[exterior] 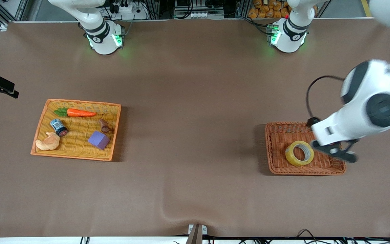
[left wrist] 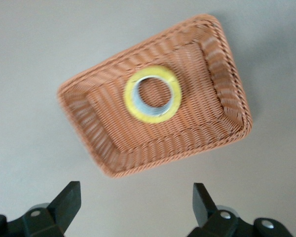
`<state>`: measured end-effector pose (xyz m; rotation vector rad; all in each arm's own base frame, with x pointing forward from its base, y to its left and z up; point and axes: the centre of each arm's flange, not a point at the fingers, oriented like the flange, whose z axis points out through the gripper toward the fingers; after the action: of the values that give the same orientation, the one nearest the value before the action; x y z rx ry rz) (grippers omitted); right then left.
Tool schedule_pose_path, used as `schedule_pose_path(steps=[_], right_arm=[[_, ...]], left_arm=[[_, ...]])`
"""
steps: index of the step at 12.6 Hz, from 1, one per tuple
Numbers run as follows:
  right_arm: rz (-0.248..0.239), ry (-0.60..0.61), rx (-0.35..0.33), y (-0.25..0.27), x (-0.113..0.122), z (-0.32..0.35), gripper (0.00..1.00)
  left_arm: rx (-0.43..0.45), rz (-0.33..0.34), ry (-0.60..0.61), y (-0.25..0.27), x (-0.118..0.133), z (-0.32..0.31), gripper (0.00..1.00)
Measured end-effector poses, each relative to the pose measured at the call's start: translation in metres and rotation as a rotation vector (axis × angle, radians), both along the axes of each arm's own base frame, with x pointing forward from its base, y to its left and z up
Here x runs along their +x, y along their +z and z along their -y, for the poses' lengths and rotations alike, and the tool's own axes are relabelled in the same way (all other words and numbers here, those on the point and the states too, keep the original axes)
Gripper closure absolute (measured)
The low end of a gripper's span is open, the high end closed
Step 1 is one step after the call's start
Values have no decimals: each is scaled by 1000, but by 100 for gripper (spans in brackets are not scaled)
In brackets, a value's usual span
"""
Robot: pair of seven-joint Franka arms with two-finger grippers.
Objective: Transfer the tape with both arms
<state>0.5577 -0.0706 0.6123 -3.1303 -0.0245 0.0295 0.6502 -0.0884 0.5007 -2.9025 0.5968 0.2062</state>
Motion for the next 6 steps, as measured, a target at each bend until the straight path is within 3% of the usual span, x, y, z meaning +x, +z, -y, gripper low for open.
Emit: schedule_pose_path(steps=[4,6], right_arm=[[-1,0,0,0,0,0,0],[-3,1,0,-1,0,0,0]], left_arm=[[46,101,110,70,-24,-23,0],[-23,90,232,77,-26,-77,0]])
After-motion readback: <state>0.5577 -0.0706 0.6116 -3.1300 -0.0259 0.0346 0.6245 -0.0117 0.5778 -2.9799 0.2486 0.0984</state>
